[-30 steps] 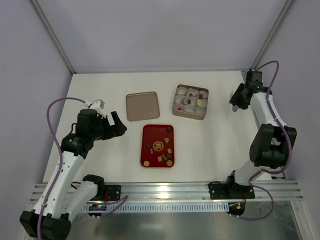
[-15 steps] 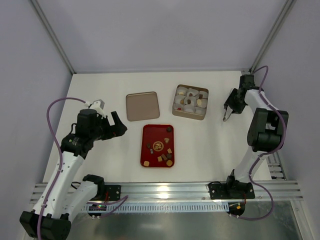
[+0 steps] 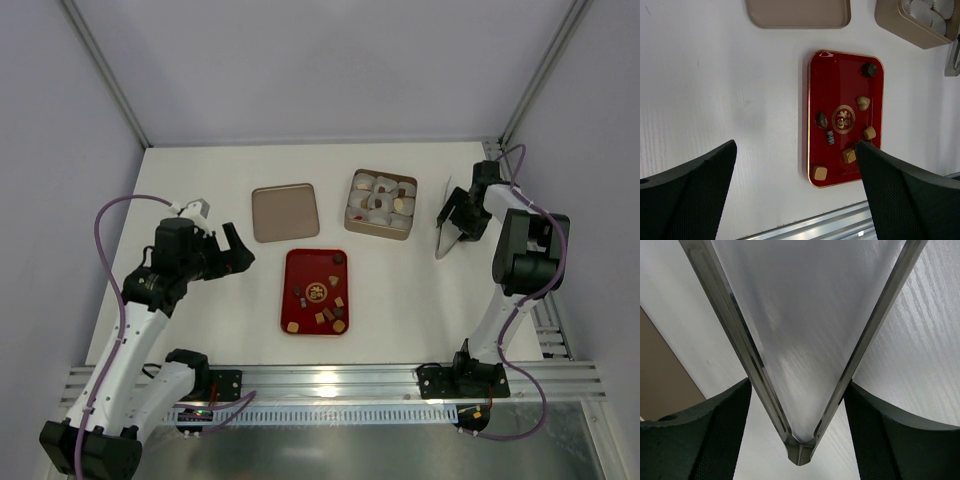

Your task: Pack the chocolate

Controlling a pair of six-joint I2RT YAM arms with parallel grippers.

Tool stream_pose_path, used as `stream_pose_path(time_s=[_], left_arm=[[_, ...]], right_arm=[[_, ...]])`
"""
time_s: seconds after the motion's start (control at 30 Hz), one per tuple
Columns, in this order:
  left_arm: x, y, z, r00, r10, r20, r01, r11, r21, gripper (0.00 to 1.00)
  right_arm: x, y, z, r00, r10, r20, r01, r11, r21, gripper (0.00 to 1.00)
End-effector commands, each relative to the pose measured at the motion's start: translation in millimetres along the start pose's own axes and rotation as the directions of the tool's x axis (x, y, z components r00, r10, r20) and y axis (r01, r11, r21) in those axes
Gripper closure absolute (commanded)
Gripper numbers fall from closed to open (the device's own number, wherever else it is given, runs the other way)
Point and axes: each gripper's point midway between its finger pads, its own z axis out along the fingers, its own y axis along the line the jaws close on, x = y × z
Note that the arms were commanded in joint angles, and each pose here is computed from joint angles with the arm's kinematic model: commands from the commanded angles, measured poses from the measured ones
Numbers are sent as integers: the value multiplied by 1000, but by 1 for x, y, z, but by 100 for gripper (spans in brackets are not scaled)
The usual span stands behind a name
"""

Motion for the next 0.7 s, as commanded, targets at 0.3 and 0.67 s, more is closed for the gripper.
stream_pose_path(time_s=[0.3,0.67], left_arm=[[-3,1,9,1000,-5,-11,5,1000,-16,0],[-46,12,61,996,-90,-17,86,981,-176,2]], right_arm=[[-5,10,-33,996,17,87,-13,999,-50,15],[-11,82,-161,933,-75,353,169,955,-243,16]])
